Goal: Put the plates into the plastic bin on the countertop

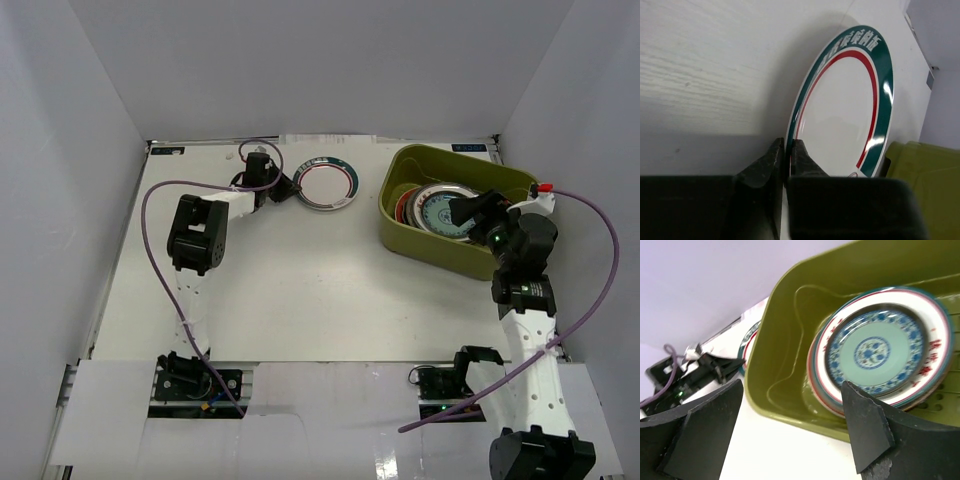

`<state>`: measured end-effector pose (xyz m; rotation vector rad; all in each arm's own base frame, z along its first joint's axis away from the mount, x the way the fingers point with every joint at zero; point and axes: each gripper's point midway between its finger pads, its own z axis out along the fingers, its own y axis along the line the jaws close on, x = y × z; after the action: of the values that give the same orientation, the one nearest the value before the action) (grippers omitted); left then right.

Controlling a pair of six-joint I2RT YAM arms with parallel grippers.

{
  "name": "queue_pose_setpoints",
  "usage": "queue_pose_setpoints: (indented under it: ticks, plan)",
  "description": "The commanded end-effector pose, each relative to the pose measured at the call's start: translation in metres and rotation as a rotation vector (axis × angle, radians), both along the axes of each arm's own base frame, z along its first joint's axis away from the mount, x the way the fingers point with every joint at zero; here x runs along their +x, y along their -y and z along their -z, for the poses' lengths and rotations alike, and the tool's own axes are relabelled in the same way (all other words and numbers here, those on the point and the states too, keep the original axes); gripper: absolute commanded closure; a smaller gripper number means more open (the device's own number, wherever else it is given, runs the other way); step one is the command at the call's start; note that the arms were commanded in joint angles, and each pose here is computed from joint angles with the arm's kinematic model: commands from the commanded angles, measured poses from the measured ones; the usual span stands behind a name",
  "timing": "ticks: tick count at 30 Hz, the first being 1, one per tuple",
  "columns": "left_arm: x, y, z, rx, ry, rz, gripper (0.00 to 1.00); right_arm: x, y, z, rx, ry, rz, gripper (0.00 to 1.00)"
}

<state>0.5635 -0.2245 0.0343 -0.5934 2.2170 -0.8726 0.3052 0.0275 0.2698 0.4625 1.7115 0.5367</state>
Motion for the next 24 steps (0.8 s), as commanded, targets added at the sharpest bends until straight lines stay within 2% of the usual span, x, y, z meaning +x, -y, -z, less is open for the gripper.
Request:
queue_pose_setpoints:
  ticks: [1, 2, 5, 9, 10, 12, 13, 15, 16, 17, 20, 24]
  plan:
    - [-0.005, 0.0, 0.013, 0.011, -0.044, -0.001, 0.91, -0.002, -0.027, -0.012, 0.029, 0.044, -0.112, 0.16]
    - [-0.004, -0.002, 0.011, 0.01, -0.038, -0.007, 1.0, -0.002, -0.032, -0.013, 0.03, 0.047, -0.127, 0.16]
    - [-0.004, -0.005, -0.023, -0.025, 0.032, -0.008, 1.0, -0.005, -0.06, -0.019, 0.027, 0.058, -0.229, 0.17]
    - [-0.019, -0.013, -0.112, -0.068, 0.197, 0.019, 1.0, -0.008, -0.095, -0.027, -0.014, 0.064, -0.369, 0.12]
    - [-0.036, -0.018, -0.151, -0.076, 0.274, 0.021, 1.0, -0.009, -0.107, -0.026, -0.027, 0.063, -0.413, 0.11]
    - [-0.059, -0.024, -0.184, -0.094, 0.344, 0.018, 1.0, -0.009, -0.12, -0.035, -0.041, 0.085, -0.464, 0.06]
    - [-0.085, -0.031, -0.209, -0.11, 0.405, 0.011, 1.0, -0.01, -0.131, -0.033, -0.055, 0.08, -0.505, 0.03]
    - [-0.112, -0.037, -0.226, -0.137, 0.438, 0.0, 1.0, -0.011, -0.143, -0.04, -0.065, 0.092, -0.559, 0.02]
    - [-0.13, -0.039, -0.212, -0.136, 0.419, 0.004, 1.0, -0.012, -0.153, -0.037, -0.074, 0.08, -0.592, 0.03]
    - [-0.149, -0.043, -0.239, -0.147, 0.488, -0.001, 1.0, -0.012, -0.158, -0.037, -0.079, 0.077, -0.61, 0.03]
    - [-0.189, -0.037, -0.247, -0.156, 0.529, 0.065, 1.0, -0.016, -0.178, -0.037, -0.085, 0.07, -0.676, 0.05]
    - [-0.22, -0.026, -0.252, -0.171, 0.533, 0.146, 1.0, -0.029, -0.206, -0.043, -0.092, 0.083, -0.768, 0.08]
